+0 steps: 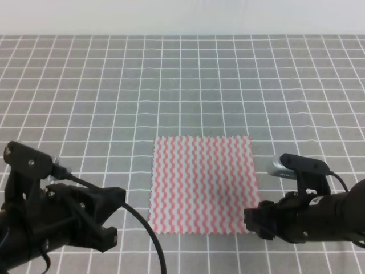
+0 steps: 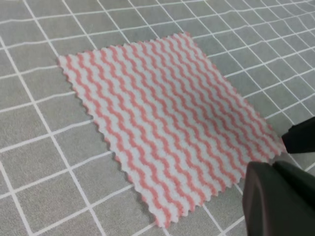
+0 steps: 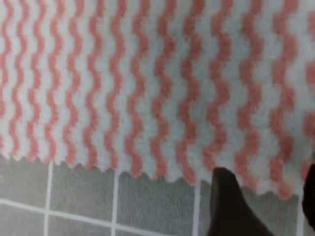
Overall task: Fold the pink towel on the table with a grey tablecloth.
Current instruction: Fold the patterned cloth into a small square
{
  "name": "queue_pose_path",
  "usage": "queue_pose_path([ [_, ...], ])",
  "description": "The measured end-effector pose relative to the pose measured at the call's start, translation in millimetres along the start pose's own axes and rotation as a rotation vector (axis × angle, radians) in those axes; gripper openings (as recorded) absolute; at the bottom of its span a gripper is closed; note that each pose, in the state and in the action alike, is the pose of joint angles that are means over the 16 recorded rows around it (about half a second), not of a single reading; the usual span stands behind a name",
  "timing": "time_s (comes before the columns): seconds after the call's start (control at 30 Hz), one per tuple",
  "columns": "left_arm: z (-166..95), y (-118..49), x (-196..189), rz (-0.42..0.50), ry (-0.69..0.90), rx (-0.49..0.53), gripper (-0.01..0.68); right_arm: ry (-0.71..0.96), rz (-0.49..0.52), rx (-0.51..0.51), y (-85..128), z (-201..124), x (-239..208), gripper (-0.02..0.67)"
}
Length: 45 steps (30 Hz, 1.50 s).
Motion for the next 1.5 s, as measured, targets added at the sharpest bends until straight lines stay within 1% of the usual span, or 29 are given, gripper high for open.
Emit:
queue_pose_path([
  [0.23, 0.0, 0.0, 0.0, 0.000, 0.000, 0.003, -0.004, -0.005, -0.014, 0.011, -4.4, 1.7, 2.0, 0.302],
  [0.73, -0.4, -0.3, 0.0, -0.003, 0.004, 0.011, -0.004, 0.028, -0.034, 0.094, -19.1, 2.6, 7.6, 0.301],
  [1.5, 0.1, 0.6, -0.1, 0.006, -0.001, 0.031, -0.003, 0.080, -0.005, 0.121, -14.2, 4.6, 14.7, 0.299],
])
Point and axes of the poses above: a point on each arm's last joint axis where the gripper is mounted, x pointing out along that axis toward the gripper, y along the wrist's bending axis when the last joint is at zero, z = x × y, the point moved 2 cm from there along x, pointing out along that axis toward the gripper, and after that the axes turned 8 degrees about -x, right-handed, at the moved point
